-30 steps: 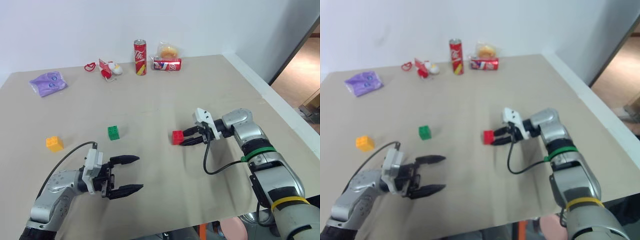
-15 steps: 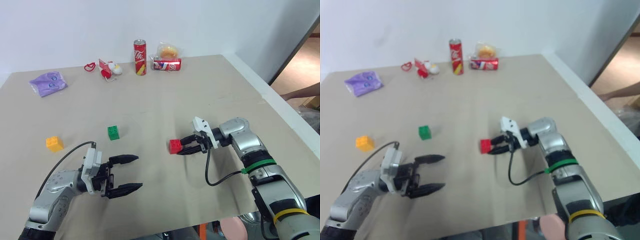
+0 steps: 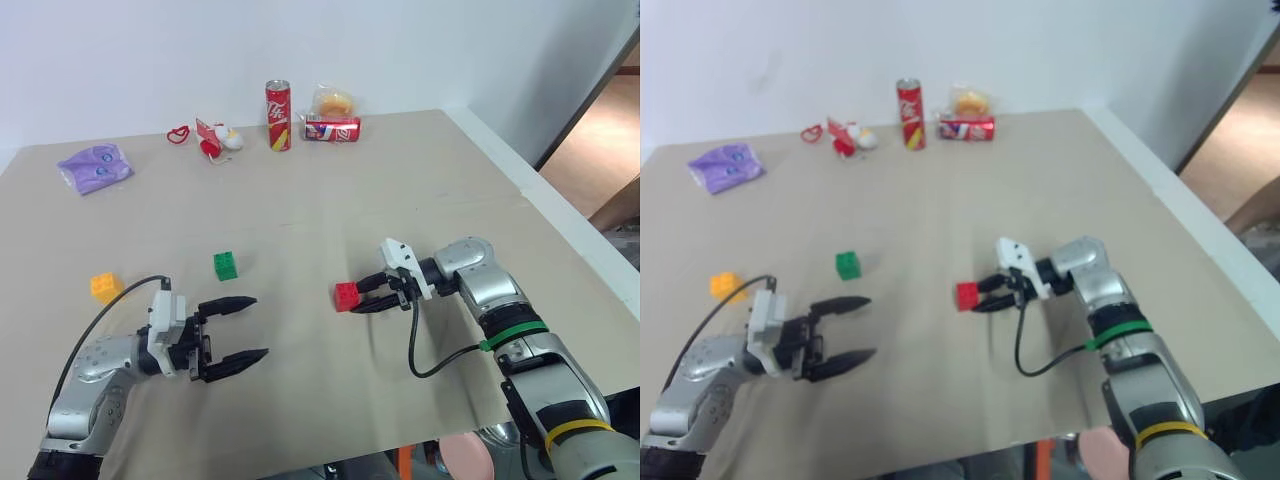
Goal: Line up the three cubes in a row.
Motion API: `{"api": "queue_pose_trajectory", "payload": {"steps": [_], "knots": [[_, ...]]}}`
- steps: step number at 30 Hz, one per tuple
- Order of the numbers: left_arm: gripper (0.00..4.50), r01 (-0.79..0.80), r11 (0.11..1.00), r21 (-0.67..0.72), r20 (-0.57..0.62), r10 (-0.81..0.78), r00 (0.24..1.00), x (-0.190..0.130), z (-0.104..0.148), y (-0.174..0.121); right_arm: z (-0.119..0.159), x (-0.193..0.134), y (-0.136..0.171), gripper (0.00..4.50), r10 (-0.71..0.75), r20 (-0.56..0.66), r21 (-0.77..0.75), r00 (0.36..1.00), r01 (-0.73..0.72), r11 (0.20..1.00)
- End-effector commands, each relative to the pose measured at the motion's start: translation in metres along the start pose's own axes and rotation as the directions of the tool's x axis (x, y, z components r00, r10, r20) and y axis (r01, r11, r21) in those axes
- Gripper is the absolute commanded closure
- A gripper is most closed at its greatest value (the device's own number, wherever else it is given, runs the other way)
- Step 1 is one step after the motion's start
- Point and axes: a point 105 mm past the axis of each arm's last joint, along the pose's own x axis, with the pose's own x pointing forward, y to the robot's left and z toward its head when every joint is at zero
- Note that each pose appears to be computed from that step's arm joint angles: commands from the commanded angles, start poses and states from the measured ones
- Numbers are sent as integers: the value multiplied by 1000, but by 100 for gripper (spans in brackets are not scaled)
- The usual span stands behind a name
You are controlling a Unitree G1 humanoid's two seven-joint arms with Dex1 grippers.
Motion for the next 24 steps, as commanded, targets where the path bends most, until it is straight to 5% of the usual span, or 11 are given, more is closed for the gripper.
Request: {"api": "queue_pose_trajectory", "payload": {"steps": [1, 18, 20, 24], "knots": [[0, -32, 997, 64, 5, 31, 999, -5, 5, 7, 5, 3, 2, 335, 35, 10, -19, 999, -35, 999], [0, -25, 998, 49, -17, 25, 1000, -9, 1, 4, -3, 6, 1, 335, 30, -18, -12, 999, -30, 999], [0, -23, 998, 50, -16, 24, 1000, -8, 1, 4, -4, 6, -1, 233, 19, -19, -14, 1000, -19, 1000], [0, -25, 998, 52, -11, 25, 1000, -7, 2, 4, -5, 4, -4, 99, 3, -20, -8, 1000, -3, 1000]]}}
